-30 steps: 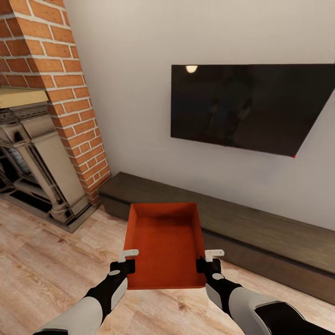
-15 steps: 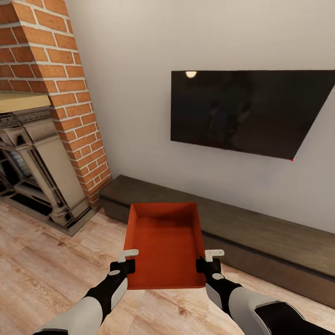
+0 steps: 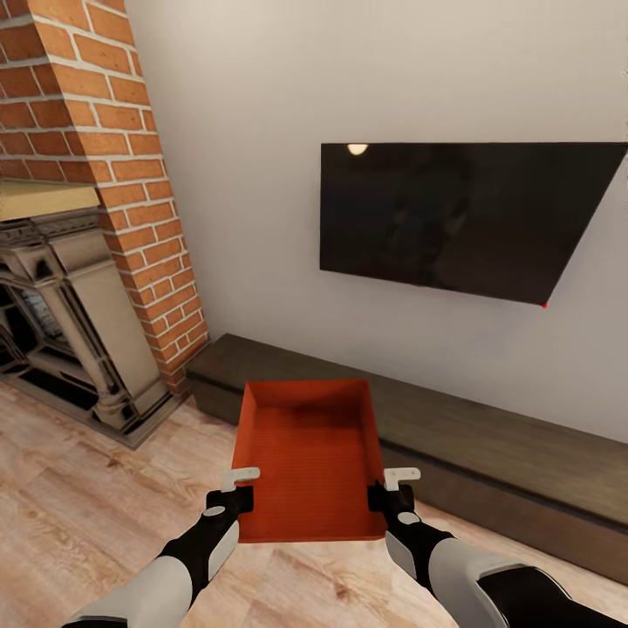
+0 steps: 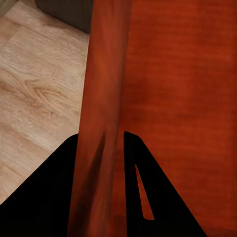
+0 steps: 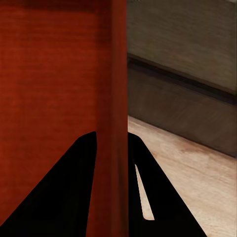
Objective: Move the two storage containers from the living room to the garage. In the garage, place one container on the floor and stack the other container on top of it (either order is fine).
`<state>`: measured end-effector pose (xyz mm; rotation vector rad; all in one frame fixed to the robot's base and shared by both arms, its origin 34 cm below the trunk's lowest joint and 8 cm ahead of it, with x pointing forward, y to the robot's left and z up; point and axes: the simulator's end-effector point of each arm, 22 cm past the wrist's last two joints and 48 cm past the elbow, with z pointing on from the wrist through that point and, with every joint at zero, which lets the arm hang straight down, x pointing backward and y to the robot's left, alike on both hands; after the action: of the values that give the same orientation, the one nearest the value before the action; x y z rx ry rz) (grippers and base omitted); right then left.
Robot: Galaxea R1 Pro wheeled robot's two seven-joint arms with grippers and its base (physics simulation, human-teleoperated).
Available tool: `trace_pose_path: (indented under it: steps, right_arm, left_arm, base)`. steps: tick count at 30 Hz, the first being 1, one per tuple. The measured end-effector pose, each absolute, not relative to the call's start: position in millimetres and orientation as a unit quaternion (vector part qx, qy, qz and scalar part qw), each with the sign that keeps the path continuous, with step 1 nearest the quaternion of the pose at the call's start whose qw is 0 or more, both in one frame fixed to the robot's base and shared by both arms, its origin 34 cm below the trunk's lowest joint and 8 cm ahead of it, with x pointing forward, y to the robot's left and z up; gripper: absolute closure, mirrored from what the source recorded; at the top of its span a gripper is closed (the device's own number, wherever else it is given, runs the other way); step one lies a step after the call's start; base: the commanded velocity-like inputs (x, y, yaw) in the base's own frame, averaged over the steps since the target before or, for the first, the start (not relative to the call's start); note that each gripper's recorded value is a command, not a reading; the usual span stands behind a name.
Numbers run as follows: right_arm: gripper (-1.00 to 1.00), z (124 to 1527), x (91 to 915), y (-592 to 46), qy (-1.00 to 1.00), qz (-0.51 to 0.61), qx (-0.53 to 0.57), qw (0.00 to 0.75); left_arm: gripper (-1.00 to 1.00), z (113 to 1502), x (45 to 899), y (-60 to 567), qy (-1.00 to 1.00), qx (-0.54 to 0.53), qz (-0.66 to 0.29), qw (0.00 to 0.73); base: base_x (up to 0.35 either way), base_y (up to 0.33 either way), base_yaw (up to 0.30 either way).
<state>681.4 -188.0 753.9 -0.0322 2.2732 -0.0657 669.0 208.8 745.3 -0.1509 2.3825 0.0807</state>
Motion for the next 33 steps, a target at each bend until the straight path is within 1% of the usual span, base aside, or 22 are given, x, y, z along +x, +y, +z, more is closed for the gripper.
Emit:
trace_pose_path:
  steps: [33]
  right_arm:
    - [1.00, 783, 692, -188, 0.896, -0.027, -0.012, 0.444]
  left_arm:
    - [1.00, 774, 681, 209, 0.918, -0.059, 0.030, 0.392]
  base:
    - [0.000, 0.000, 0.000]
